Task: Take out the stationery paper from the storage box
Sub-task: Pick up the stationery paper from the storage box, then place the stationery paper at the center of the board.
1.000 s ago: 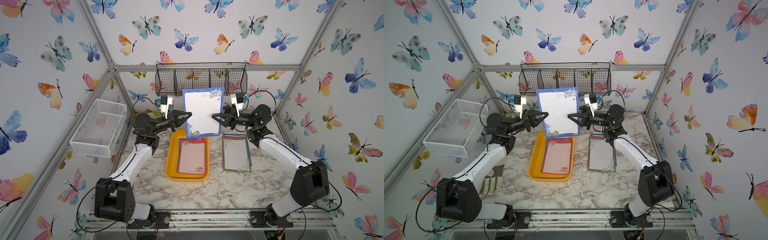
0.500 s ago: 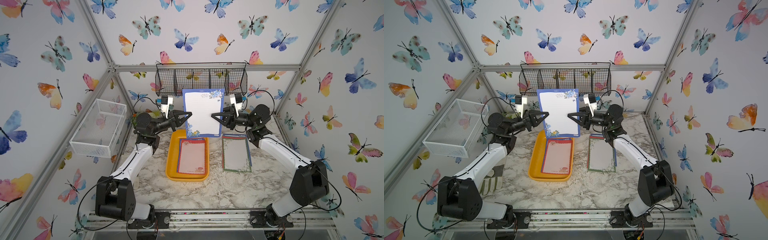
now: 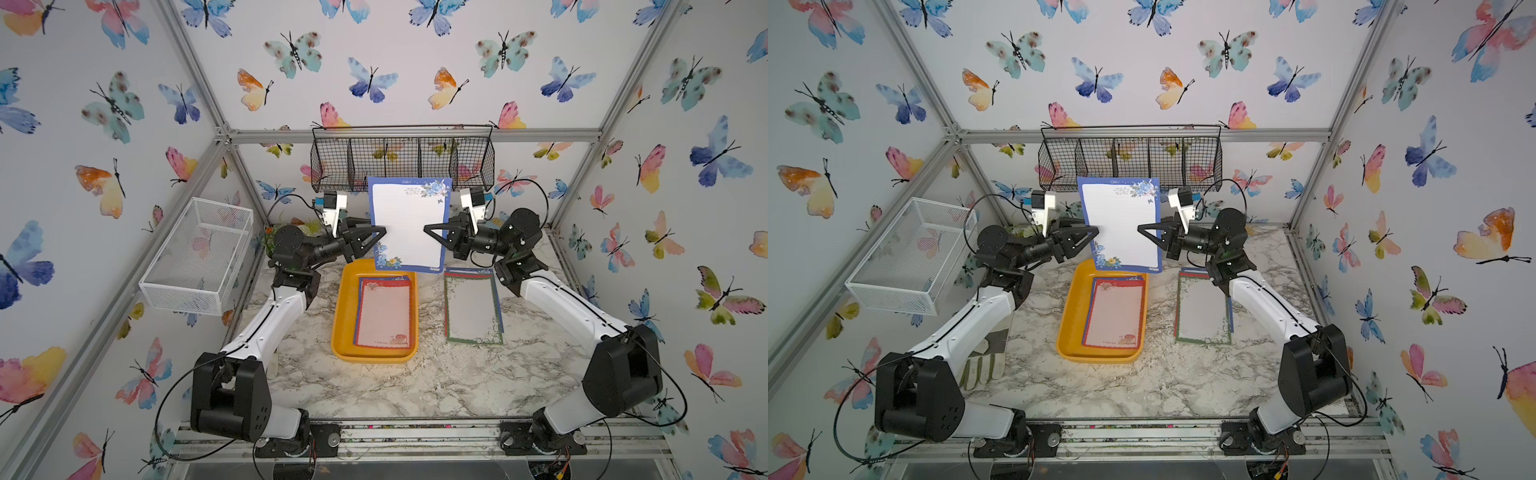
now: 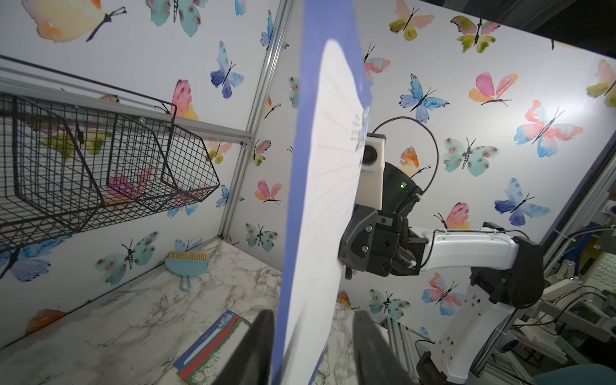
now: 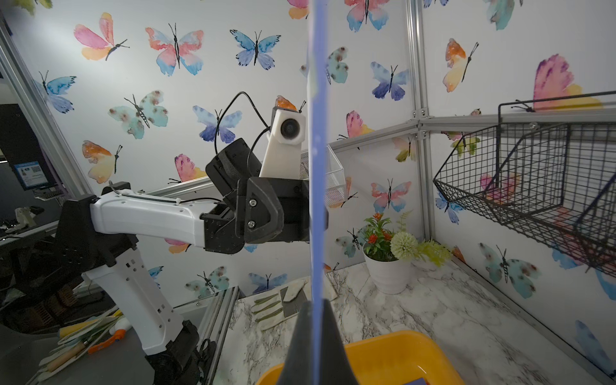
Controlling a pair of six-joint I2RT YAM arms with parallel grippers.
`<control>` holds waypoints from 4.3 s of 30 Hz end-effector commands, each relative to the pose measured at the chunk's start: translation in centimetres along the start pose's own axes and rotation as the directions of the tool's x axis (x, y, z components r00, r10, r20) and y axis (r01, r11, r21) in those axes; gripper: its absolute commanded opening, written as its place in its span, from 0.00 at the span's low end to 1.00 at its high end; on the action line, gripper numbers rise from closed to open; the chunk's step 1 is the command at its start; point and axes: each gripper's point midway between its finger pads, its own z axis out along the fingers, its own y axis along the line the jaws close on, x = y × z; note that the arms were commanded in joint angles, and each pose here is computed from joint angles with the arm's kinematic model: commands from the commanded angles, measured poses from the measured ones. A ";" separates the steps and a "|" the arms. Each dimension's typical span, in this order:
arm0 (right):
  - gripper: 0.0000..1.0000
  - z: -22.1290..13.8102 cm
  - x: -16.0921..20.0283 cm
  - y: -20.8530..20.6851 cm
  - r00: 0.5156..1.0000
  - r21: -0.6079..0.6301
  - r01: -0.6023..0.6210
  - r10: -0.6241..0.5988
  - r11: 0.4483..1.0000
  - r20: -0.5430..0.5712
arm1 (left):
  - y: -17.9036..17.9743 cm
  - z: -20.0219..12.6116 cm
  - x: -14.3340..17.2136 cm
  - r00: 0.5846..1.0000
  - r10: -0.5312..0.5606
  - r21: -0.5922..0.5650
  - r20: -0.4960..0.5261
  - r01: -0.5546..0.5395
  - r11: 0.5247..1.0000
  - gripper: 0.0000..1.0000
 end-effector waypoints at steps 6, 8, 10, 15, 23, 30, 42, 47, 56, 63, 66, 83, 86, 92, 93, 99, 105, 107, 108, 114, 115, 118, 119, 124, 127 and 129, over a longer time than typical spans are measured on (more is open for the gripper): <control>0.02 -1.6 -0.3 2.1 1.000 0.055 -0.011 0.011 0.998 -0.005 | 0.7 -0.1 -1.1 0.999 0.038 -0.084 0.024 -0.035 0.996 0.70; 0.02 -2.1 0.3 2.2 0.999 0.087 -0.025 0.027 0.996 -0.018 | 1.5 -0.2 -1.1 0.999 0.044 -0.133 0.024 -0.041 0.990 0.71; 0.02 -2.5 0.8 2.2 0.999 0.121 -0.039 0.044 0.992 -0.033 | 2.1 -0.4 -1.2 0.998 0.061 -0.181 0.022 -0.056 0.982 0.71; 0.02 -3.8 2.7 2.2 0.991 0.211 -0.091 0.110 0.973 -0.081 | 3.4 -1.2 -1.6 0.996 0.090 -0.309 0.010 -0.083 0.947 0.71; 0.02 -6.8 6.7 1.4 0.945 0.429 -0.208 0.294 0.879 -0.144 | 6.7 -2.3 -0.4 0.991 0.120 -0.461 -0.059 -0.134 0.878 0.71; 0.02 -9.7 9.4 2.8 0.917 0.535 -0.235 0.368 0.811 -0.154 | 7.2 -2.2 -0.3 0.990 0.117 -0.466 -0.078 -0.140 0.874 0.71; 0.02 -12.2 12.4 1.3 0.867 0.688 -0.275 0.482 0.672 -0.125 | 7.4 -3.4 -0.8 0.981 0.169 -0.539 -0.095 -0.194 0.819 0.71; 0.02 -12.9 13.9 0.2 0.837 0.741 -0.250 0.523 0.624 -0.159 | 7.3 -3.9 -1.0 0.980 0.174 -0.563 -0.093 -0.196 0.803 0.71; 0.02 -13.2 18.2 -0.8 0.756 0.763 -0.317 0.636 0.564 -0.156 | 6.7 -7.3 -1.3 0.975 0.212 -0.697 -0.068 -0.199 0.689 0.71; 0.02 -13.6 22.5 -1.9 0.654 0.758 -0.418 0.745 0.500 -0.131 | 7.1 -8.8 -1.3 0.973 0.213 -0.759 -0.092 -0.207 0.618 0.71; 0.02 -14.5 23.4 -2.8 0.618 0.766 -0.451 0.780 0.458 -0.102 | 6.9 -9.1 -1.5 0.969 0.225 -0.764 -0.097 -0.218 0.607 0.71; 0.02 -16.3 21.6 -5.2 0.532 0.735 -0.555 0.846 0.390 -0.047 | 6.4 -9.1 -1.6 0.970 0.226 -0.758 -0.092 -0.216 0.616 0.71; 0.02 -16.8 22.4 -5.6 0.502 0.729 -0.574 0.864 0.374 -0.048 | 6.4 -9.1 -1.6 0.970 0.226 -0.758 -0.092 -0.216 0.616 0.71; 0.02 -18.7 25.2 -7.1 0.418 0.773 -0.555 0.906 0.308 -0.062 | 6.3 -9.1 -1.6 0.968 0.231 -0.758 -0.095 -0.221 0.614 0.71; 0.02 -19.0 25.6 -7.4 0.411 0.779 -0.552 0.910 0.297 -0.056 | 6.3 -9.1 -1.6 0.968 0.233 -0.759 -0.095 -0.222 0.612 0.71; 0.02 -21.6 27.2 -8.5 0.384 0.822 -0.520 0.923 0.231 -0.017 | 6.3 -9.0 -1.5 0.968 0.232 -0.758 -0.097 -0.223 0.613 0.71; 0.02 -23.5 29.3 -9.0 0.348 0.866 -0.465 0.937 0.181 -0.008 | 6.4 -8.9 -1.3 0.969 0.227 -0.757 -0.100 -0.223 0.614 0.71; 0.02 -23.9 29.9 -9.1 0.338 0.880 -0.443 0.941 0.170 -0.012 | 6.4 -8.9 -1.3 0.969 0.227 -0.756 -0.100 -0.223 0.616 0.71; 0.02 -24.2 30.1 -9.2 0.337 0.888 -0.429 0.941 0.163 -0.010 | 6.4 -8.9 -1.2 0.969 0.226 -0.756 -0.101 -0.223 0.616 0.71; 0.02 -25.4 30.9 -9.9 0.337 0.922 -0.365 0.941 0.131 0.000 | 6.5 -8.8 -1.1 0.968 0.227 -0.756 -0.104 -0.225 0.614 0.71; 0.02 -25.5 31.0 -10.0 0.337 0.925 -0.357 0.941 0.129 -0.001 | 6.5 -8.8 -1.2 0.968 0.227 -0.756 -0.104 -0.225 0.614 0.71; 0.02 -25.8 31.4 -10.2 0.331 0.930 -0.347 0.943 0.122 0.000 | 6.6 -8.8 -1.1 0.969 0.225 -0.756 -0.105 -0.225 0.614 0.71; 0.02 -25.8 31.5 -10.3 0.332 0.931 -0.345 0.943 0.121 0.001 | 6.5 -8.8 -1.0 0.969 0.224 -0.756 -0.106 -0.225 0.615 0.71; 0.02 -26.0 31.9 -10.7 0.332 0.933 -0.342 0.943 0.115 0.006 | 6.6 -8.8 -1.0 0.969 0.224 -0.756 -0.106 -0.225 0.615 0.71; 0.02 -26.1 32.2 -10.9 0.328 0.933 -0.343 0.945 0.105 0.015 | 6.6 -8.8 -1.0 0.969 0.223 -0.756 -0.107 -0.225 0.615 0.71; 0.02 -26.3 32.4 -11.0 0.325 0.934 -0.343 0.946 0.098 0.020 | 6.6 -8.8 -1.0 0.969 0.224 -0.757 -0.107 -0.226 0.614 0.71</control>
